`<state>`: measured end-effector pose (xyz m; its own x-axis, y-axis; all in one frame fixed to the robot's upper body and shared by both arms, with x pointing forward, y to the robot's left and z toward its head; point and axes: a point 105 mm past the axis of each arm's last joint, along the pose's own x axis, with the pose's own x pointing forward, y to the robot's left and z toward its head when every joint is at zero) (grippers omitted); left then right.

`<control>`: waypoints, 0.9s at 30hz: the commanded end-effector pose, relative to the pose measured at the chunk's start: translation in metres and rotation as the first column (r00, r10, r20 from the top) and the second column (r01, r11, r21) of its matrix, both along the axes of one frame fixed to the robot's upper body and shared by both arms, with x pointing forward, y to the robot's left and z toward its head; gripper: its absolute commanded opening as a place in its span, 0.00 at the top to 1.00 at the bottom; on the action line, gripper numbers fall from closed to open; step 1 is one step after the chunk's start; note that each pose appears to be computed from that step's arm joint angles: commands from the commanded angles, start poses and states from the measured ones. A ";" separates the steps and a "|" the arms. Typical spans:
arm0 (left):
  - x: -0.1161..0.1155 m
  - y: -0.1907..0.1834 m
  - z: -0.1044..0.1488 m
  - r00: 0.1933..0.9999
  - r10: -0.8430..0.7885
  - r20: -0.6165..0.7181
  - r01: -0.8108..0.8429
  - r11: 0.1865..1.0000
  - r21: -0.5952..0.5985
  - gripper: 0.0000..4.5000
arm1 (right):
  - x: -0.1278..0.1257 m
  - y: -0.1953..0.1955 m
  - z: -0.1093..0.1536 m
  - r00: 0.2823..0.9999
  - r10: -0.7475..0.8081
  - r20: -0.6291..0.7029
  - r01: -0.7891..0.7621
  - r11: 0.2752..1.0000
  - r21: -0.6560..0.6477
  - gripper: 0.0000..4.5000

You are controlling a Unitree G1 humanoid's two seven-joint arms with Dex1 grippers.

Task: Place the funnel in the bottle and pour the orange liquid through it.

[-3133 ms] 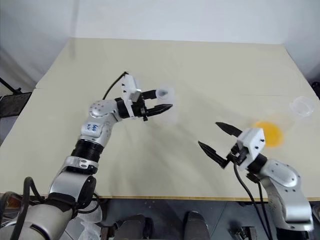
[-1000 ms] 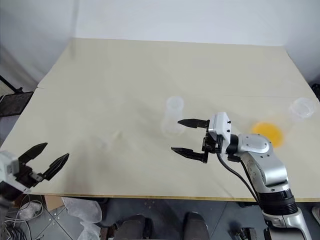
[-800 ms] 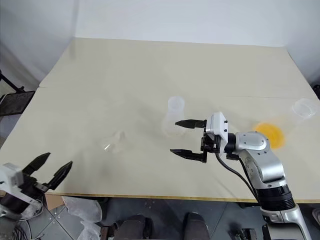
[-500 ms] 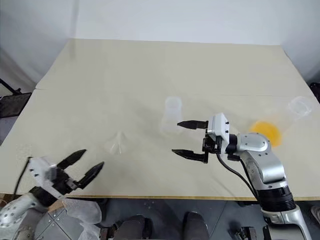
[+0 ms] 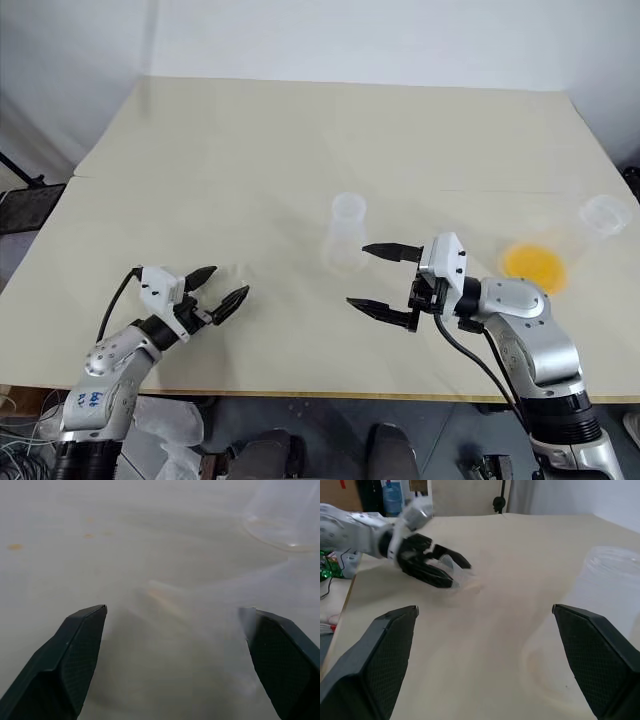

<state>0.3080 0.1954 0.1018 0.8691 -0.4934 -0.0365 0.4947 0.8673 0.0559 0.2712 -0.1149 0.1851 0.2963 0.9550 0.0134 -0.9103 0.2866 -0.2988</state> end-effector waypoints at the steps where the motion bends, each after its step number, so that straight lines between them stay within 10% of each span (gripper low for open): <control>1: -0.003 0.010 0.003 1.000 0.021 0.002 -0.021 1.000 0.016 0.00 | -0.008 0.000 0.011 0.999 0.020 0.036 -0.021 1.000 0.017 0.00; 9: 0.000 0.015 0.004 0.999 -0.013 -0.029 0.015 0.999 0.039 0.00 | -0.014 0.000 0.002 0.999 0.040 0.029 -0.039 0.999 -0.020 0.00; 24: 0.000 0.003 0.030 0.981 -0.191 -0.020 0.190 0.982 -0.015 0.98 | -0.019 -0.008 0.004 0.992 -0.025 0.125 0.027 1.000 -0.015 0.00; 27: 0.005 -0.001 0.065 0.950 -0.311 0.011 0.310 0.945 -0.107 0.99 | -0.020 -0.011 0.012 0.987 -0.071 0.143 0.066 0.997 0.038 0.00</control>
<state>0.3135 0.1959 0.1351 0.7179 -0.6945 -0.0485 0.6925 0.7195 -0.0524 0.2558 -0.1251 0.1816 0.3463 0.9375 0.0330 -0.8680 0.3335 -0.3679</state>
